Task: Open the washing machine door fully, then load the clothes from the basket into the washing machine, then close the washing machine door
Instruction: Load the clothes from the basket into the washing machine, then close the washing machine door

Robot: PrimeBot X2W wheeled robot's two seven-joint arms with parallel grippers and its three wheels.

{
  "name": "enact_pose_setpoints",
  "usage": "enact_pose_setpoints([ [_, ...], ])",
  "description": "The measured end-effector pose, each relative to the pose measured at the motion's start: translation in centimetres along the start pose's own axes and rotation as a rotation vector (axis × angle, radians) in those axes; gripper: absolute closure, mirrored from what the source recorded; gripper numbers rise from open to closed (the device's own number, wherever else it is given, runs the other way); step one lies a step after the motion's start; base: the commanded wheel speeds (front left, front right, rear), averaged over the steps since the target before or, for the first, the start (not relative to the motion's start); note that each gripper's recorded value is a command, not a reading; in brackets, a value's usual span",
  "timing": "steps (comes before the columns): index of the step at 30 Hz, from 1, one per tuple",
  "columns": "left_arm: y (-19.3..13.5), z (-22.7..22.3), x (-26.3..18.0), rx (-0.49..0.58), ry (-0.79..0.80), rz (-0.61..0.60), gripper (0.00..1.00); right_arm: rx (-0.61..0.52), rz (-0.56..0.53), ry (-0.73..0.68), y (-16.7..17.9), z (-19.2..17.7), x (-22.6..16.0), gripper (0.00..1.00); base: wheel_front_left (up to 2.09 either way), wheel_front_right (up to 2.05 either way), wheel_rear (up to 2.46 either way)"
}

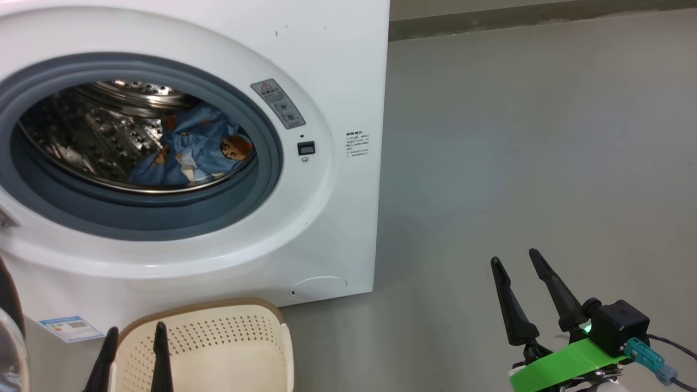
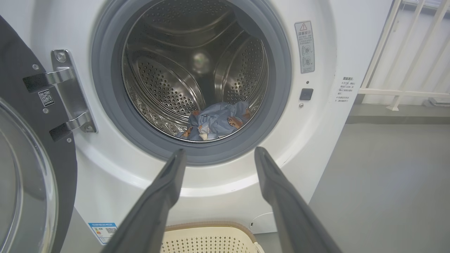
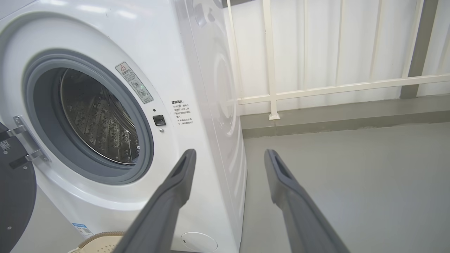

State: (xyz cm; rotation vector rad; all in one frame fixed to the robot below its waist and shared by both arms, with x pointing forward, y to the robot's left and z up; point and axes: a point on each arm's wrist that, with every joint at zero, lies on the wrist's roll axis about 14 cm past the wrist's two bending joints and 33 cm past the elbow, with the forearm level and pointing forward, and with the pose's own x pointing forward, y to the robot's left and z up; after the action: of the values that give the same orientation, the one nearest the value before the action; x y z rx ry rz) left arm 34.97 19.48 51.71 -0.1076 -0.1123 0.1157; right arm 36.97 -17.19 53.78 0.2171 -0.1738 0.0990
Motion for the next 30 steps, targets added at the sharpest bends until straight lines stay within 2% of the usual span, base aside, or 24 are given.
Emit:
enact_pose_setpoints([
  [30, 0.8, 0.0, -1.3, 0.03, 0.005, 0.036, 0.0, -0.009, 0.014, 0.005, 0.5, -0.1, -0.4, 0.0, -0.02, 0.02, 0.0],
])
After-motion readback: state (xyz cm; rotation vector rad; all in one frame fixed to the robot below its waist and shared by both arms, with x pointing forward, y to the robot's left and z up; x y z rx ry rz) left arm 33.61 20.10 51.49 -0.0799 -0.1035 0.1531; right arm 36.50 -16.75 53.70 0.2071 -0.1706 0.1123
